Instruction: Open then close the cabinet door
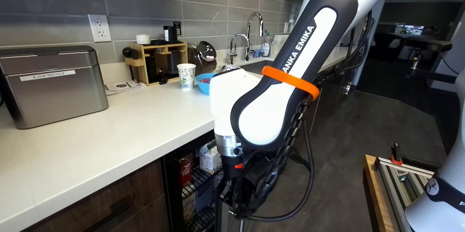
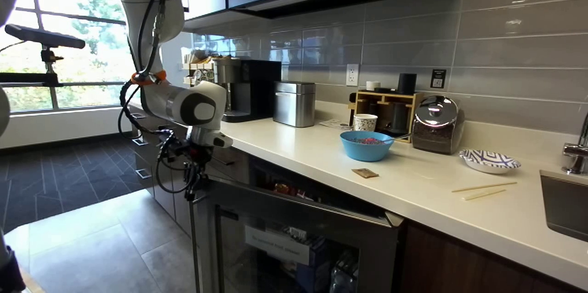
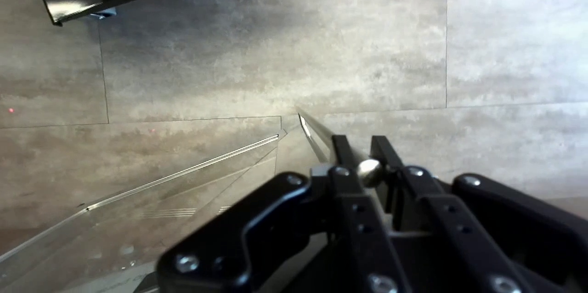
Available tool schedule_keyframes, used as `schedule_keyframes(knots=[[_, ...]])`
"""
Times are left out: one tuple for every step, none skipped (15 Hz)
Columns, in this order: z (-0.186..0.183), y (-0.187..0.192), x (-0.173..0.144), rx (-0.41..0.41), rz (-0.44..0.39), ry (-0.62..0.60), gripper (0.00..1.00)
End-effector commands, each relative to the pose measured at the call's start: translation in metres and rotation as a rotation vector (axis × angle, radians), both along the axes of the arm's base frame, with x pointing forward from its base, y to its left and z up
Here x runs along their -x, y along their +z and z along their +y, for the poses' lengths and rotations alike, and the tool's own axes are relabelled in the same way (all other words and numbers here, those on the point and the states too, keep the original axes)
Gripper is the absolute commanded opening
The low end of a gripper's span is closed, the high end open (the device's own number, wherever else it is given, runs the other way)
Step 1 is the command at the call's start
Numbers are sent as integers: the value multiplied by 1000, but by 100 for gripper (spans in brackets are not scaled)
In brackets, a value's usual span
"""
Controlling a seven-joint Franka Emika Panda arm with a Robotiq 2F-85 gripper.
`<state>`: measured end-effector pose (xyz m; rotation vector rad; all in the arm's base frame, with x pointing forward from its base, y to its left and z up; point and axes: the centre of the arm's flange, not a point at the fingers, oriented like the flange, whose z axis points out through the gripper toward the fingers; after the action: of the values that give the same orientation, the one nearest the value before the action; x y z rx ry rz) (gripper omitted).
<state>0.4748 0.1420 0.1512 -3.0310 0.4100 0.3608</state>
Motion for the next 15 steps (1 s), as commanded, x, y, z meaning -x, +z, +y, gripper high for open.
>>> schedule_keyframes(knots=[[-16,0,44,-67,40,176,3],[-21,0,51,-70,49,221,3],[-25,-1,58,-80,56,250,3],[-31,-1,65,-89,80,270,3],[-8,-2,39,-38,31,201,12],[-9,-2,46,-42,38,224,12],[-10,-2,51,-44,41,238,12],[-11,-2,54,-45,42,246,12],[-11,-2,55,-46,42,249,12],[-11,-2,55,-46,42,250,12],[-11,-2,55,-46,42,250,12],[-11,-2,55,-46,42,250,3],[-9,-4,56,-23,48,273,3],[-8,-5,60,-20,65,310,3],[-9,-6,65,-9,74,344,3]])
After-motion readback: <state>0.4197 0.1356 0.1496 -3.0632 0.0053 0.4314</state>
